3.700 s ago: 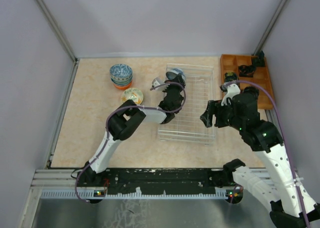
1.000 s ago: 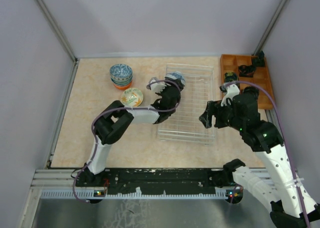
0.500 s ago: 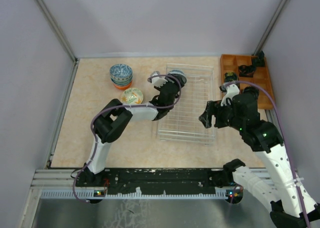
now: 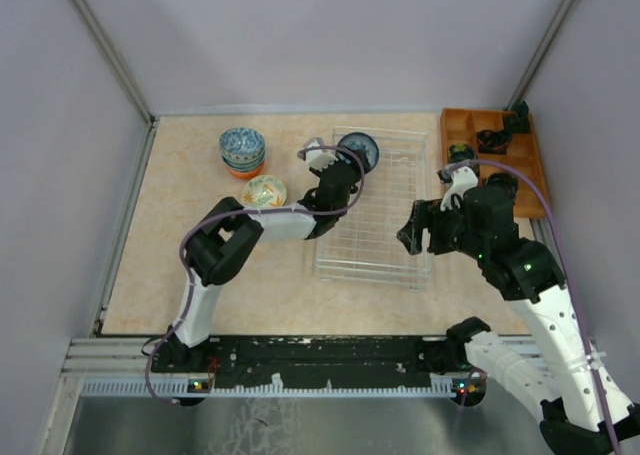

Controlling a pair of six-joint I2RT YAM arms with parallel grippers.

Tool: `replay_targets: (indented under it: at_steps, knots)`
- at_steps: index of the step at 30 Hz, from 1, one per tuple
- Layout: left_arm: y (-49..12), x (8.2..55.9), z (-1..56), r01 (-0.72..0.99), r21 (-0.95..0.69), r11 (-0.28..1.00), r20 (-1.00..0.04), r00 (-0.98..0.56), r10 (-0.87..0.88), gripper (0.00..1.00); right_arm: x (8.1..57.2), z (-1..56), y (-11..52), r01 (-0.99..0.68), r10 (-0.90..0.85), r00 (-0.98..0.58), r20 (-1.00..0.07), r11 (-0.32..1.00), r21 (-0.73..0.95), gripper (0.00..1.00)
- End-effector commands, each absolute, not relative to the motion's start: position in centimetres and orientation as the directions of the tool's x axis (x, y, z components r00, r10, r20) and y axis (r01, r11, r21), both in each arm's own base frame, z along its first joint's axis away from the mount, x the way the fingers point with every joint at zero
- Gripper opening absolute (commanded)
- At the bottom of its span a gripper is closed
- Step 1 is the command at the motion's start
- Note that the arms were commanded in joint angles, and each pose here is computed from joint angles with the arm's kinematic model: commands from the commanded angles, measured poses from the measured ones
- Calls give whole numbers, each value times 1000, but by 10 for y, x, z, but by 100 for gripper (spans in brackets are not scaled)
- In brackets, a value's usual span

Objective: Load the bowls into the dish rack
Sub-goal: Place the bowl in the dish rack.

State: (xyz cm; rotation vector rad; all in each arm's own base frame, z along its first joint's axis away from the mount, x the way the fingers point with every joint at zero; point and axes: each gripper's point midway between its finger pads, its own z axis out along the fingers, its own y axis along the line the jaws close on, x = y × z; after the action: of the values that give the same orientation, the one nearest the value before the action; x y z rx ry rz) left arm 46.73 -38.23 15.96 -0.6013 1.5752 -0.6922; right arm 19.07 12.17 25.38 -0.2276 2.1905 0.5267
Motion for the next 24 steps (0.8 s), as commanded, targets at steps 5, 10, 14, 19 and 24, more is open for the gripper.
replay_targets:
  at_steps: [5,10,14,19,24]
  knots:
    - [-374,462,204,74,-725,685,-689,-86,-720,74,196,258,130,-366,26,-601,-799,880,304,77]
    - [-379,457,222,109,-681,724,-732,-126,-670,75,199,259,131,-362,29,-602,-798,881,305,77]
    - [-381,453,231,124,-611,782,-789,-177,-588,77,202,262,130,-354,33,-598,-801,886,300,77]
    - [-385,448,235,146,-522,840,-839,-266,-475,81,207,264,131,-345,37,-597,-802,890,298,77]
    - [-374,435,241,153,-479,865,-854,-310,-418,99,221,269,133,-326,47,-588,-808,900,290,77]
